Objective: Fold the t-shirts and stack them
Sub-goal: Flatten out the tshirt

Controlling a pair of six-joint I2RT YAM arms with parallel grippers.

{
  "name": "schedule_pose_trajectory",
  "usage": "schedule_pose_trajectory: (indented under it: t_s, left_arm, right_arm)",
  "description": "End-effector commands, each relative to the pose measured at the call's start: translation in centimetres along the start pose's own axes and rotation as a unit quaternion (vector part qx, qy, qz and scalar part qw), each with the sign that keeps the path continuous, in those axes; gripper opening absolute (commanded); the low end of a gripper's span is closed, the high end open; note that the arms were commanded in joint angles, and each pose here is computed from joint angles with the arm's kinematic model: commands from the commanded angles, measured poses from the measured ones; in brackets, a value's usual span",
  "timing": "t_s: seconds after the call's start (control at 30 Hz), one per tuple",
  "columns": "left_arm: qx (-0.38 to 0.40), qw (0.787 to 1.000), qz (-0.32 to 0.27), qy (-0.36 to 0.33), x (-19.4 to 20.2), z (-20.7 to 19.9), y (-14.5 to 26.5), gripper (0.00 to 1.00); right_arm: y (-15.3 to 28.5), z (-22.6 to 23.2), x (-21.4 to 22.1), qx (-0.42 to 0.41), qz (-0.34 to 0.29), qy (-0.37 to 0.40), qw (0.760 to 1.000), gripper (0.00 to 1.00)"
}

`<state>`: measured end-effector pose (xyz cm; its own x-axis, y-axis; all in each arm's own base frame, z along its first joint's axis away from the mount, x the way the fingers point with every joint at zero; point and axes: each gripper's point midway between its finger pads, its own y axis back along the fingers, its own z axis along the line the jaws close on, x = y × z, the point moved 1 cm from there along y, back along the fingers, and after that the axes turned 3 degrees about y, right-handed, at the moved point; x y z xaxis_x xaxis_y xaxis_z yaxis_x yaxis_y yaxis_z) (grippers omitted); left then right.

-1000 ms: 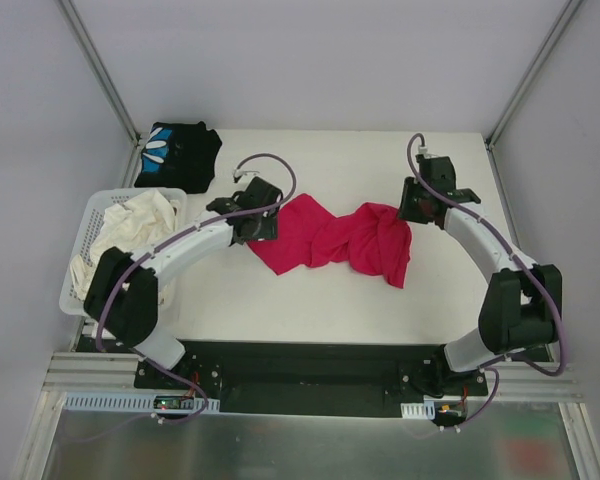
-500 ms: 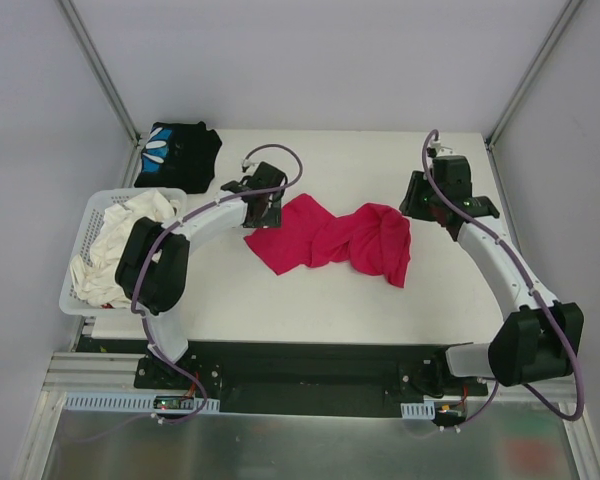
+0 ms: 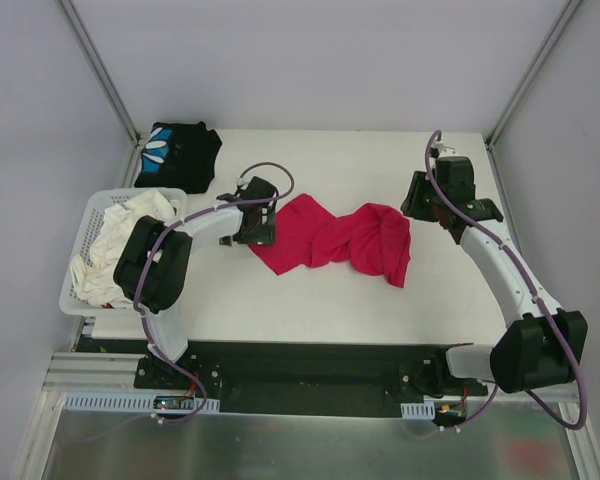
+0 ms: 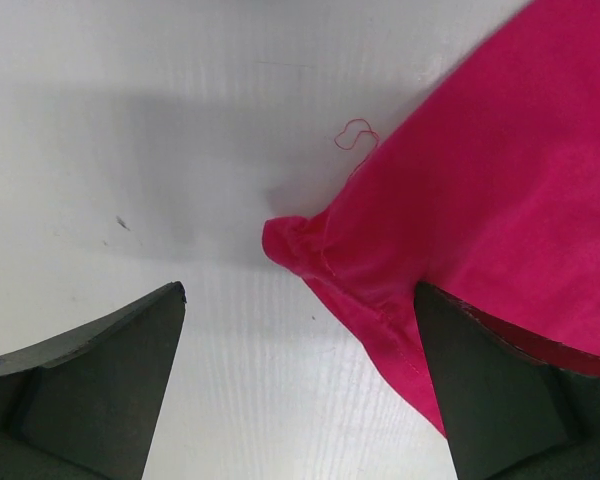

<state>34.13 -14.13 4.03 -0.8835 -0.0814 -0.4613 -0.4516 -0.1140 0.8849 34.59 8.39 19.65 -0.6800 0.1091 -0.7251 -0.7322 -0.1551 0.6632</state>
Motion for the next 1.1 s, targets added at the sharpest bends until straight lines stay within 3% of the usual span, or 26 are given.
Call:
schedule_pose_trajectory:
  t_s: [0.0,0.87,1.07]
  left_arm:
    - [0.039,0.999,-0.013,0.021,-1.0,-0.9,0.7,0.97]
    - [0.076,0.997,-0.002,0.02,-2.9,-3.0,-1.3,0.92]
    - [0.081,0.996,0.0,0.026,-3.1,-2.6,-1.5,0.86]
  right_arm:
    - [1.3,0.3,-1.1,-0.007,-0.025,0.004,1.0,0.37]
    - [2.0,0.3,-1.3,-0.008,-0.034,0.007,0.999,0.36]
    - [1.7,0.3,-1.1,-0.007,-0.029,0.006,1.0,0.34]
